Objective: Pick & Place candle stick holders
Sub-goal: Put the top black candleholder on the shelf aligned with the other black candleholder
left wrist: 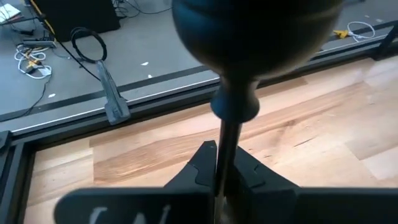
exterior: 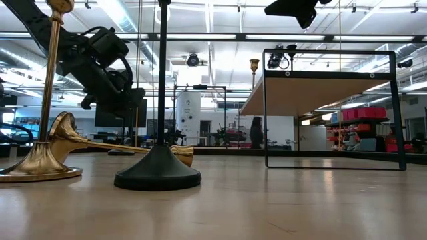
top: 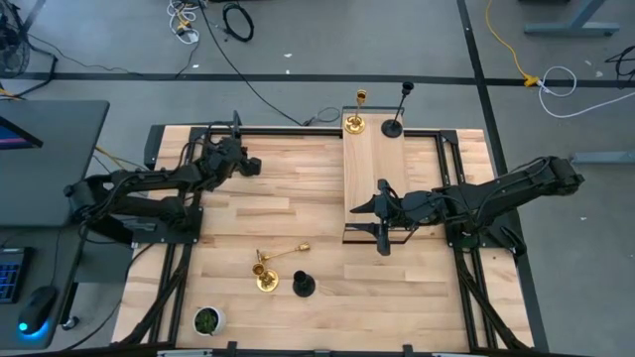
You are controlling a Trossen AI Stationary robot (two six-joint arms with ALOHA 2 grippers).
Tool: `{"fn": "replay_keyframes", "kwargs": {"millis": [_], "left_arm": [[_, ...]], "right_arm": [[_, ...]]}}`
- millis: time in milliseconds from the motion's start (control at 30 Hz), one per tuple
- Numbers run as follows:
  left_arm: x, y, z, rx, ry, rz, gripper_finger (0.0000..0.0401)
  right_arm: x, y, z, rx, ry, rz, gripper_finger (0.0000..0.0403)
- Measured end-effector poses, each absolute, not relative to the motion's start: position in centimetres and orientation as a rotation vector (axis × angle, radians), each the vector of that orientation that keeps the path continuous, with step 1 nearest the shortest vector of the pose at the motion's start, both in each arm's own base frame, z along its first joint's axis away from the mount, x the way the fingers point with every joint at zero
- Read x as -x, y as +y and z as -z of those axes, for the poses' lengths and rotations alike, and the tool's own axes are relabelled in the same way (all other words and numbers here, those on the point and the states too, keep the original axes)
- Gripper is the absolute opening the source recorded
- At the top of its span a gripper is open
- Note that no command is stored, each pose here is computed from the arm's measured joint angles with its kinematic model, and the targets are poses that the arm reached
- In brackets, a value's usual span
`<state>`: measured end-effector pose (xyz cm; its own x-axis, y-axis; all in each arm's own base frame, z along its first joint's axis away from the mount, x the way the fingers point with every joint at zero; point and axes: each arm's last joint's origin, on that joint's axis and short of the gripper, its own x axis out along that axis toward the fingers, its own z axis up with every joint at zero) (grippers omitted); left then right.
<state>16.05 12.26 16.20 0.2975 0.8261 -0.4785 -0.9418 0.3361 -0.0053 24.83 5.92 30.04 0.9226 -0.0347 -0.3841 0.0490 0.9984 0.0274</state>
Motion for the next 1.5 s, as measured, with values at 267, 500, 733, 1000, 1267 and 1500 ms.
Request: {"fn": "replay_keyframes", "kwargs": {"millis": [267,500,733,1000,1267,1500], "left_arm": [[-16.3,11.5,-16.9,0.400,0.401,-0.989,0.0010],[-17.4,9.3,-20.8,0.461,0.277,-0.666,0.0010],[-19.5,5.6,-28.1,0.399,0.207,-0.336,0.0010],[-22.6,1.1,-34.8,0.186,0.199,-0.170,0.0010],[-27.8,-2.1,-36.1,0.090,0.234,-0.044,0.0009],[-32.4,-3.5,-36.7,0.008,0.255,-0.010,0.0009]], "right_arm": [[-24.8,5.9,-29.9,-0.031,0.410,0.045,0.0168],[-25.0,5.8,-29.7,-0.026,0.411,0.094,0.0168],[-26.7,5.8,-28.8,-0.025,0.385,0.141,0.0168],[-28.0,5.5,-30.4,0.009,0.178,0.125,0.0168],[-28.3,4.2,-31.0,-0.014,0.116,0.172,0.0168],[-29.1,3.9,-30.5,-0.042,0.101,0.175,0.0168]]}}
